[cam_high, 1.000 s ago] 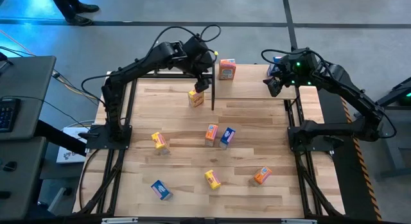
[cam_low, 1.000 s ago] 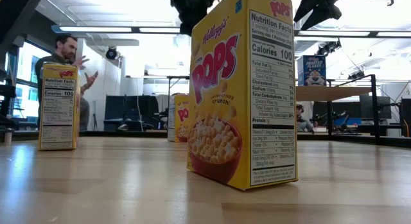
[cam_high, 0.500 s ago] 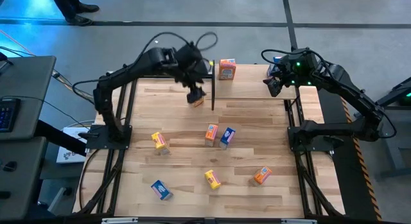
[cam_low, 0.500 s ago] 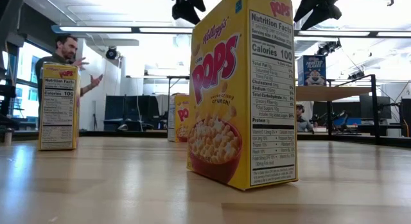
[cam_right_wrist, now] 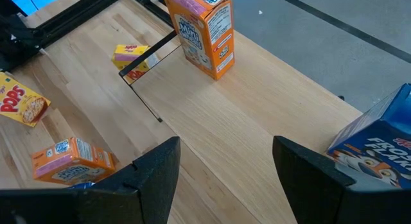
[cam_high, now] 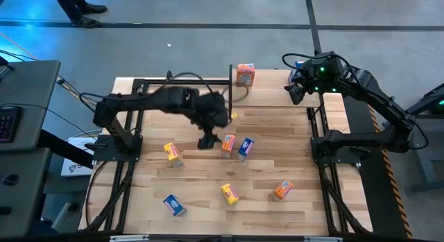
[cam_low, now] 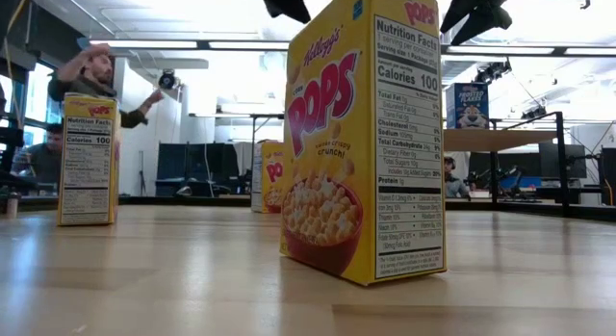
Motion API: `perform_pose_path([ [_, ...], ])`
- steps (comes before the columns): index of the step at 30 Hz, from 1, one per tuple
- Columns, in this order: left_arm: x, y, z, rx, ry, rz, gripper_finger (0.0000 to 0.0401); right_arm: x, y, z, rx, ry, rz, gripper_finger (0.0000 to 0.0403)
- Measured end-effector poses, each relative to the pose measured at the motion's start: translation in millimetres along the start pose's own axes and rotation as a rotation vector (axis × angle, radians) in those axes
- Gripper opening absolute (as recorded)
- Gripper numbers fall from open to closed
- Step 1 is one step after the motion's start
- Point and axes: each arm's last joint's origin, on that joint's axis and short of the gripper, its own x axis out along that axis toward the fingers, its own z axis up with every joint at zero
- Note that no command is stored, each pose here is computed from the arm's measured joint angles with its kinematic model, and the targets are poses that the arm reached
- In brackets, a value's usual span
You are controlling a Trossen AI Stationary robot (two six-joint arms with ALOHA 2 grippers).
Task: Stack cereal on shelf
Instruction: Put the bottom yellow cereal box on the shelf
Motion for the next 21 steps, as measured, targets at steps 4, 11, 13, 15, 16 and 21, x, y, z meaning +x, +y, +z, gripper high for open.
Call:
perform_pose_path([
  [4, 11.8, -24.0, -2.0, 0.098, 0.024, -0.042, 0.0266, 0.0, 0.0, 0.0, 0.000, 0.000, 0.000, 0.0240],
  [11, 27.5, -57.5, -8.9, 0.265, 0.044, -0.093, 0.0266, -0.1, 0.0, 0.0, 0.000, 0.000, 0.000, 0.0240],
  [13, 29.7, -65.5, -10.6, 0.311, 0.049, -0.106, 0.0266, 0.0, 0.0, 0.0, 0.000, 0.000, 0.000, 0.0240],
  [15, 32.3, -74.3, -10.5, 0.375, 0.028, -0.118, 0.0266, 0.0, 0.0, 0.0, 0.000, 0.000, 0.000, 0.0240],
  [16, 34.1, -78.4, -10.3, 0.411, 0.012, -0.123, 0.0266, -0.1, 0.0, 0.0, 0.000, 0.000, 0.000, 0.0240],
  [21, 43.2, -98.0, -17.1, 0.558, 0.011, -0.157, 0.0266, -0.1, 0.0, 0.1, 0.000, 0.000, 0.000, 0.0240],
])
